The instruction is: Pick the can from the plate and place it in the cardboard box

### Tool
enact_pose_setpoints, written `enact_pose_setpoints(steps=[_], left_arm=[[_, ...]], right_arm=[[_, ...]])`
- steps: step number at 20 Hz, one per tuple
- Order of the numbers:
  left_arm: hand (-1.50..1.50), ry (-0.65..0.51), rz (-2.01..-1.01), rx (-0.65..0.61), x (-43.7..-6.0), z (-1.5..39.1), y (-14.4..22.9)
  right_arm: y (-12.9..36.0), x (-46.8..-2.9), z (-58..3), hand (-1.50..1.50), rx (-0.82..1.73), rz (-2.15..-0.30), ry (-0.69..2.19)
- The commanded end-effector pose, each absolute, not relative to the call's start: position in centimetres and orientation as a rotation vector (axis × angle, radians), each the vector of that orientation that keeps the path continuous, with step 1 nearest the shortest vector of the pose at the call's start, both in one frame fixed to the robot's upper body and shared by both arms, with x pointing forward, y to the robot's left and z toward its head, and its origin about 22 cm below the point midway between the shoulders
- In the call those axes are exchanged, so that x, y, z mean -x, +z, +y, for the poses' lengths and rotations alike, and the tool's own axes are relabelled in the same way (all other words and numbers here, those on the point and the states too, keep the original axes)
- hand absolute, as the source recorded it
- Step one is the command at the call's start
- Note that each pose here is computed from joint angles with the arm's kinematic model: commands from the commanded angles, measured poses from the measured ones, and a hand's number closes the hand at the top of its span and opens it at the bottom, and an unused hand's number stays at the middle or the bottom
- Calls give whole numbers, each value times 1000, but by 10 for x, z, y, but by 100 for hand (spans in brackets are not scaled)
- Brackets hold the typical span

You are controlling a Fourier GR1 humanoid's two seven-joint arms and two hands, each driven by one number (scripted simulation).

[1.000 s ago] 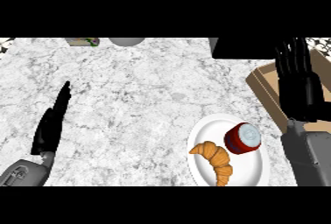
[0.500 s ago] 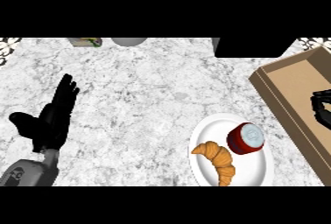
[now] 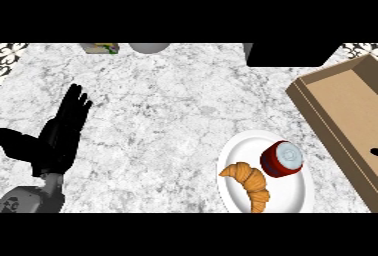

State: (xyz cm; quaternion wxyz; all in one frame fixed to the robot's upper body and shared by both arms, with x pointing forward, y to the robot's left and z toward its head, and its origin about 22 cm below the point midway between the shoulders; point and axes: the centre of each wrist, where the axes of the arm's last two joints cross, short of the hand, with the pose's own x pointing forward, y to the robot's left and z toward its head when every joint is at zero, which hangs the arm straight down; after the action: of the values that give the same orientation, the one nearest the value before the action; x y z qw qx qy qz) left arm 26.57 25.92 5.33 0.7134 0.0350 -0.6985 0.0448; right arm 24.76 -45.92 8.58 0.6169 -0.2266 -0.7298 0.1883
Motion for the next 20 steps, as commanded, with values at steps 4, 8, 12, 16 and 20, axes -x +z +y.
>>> enact_pose_setpoints(steps=[4,8,12,16,20], left_arm=[[0,116,-1544,-74,-263,259,56],[0,115,-1541,-57,-262,250,63],[0,121,-1551,-82,-276,259,63],[0,113,-1535,-82,-258,262,54],[0,115,-1540,-71,-259,258,65]], right_arm=[[150,-244,-461,-150,411,-1342,923],[172,-259,-425,-150,363,-1277,929],[191,-265,-378,-150,260,-1326,918],[189,-245,-354,-150,236,-1340,904],[189,-257,-346,-150,261,-1299,904]])
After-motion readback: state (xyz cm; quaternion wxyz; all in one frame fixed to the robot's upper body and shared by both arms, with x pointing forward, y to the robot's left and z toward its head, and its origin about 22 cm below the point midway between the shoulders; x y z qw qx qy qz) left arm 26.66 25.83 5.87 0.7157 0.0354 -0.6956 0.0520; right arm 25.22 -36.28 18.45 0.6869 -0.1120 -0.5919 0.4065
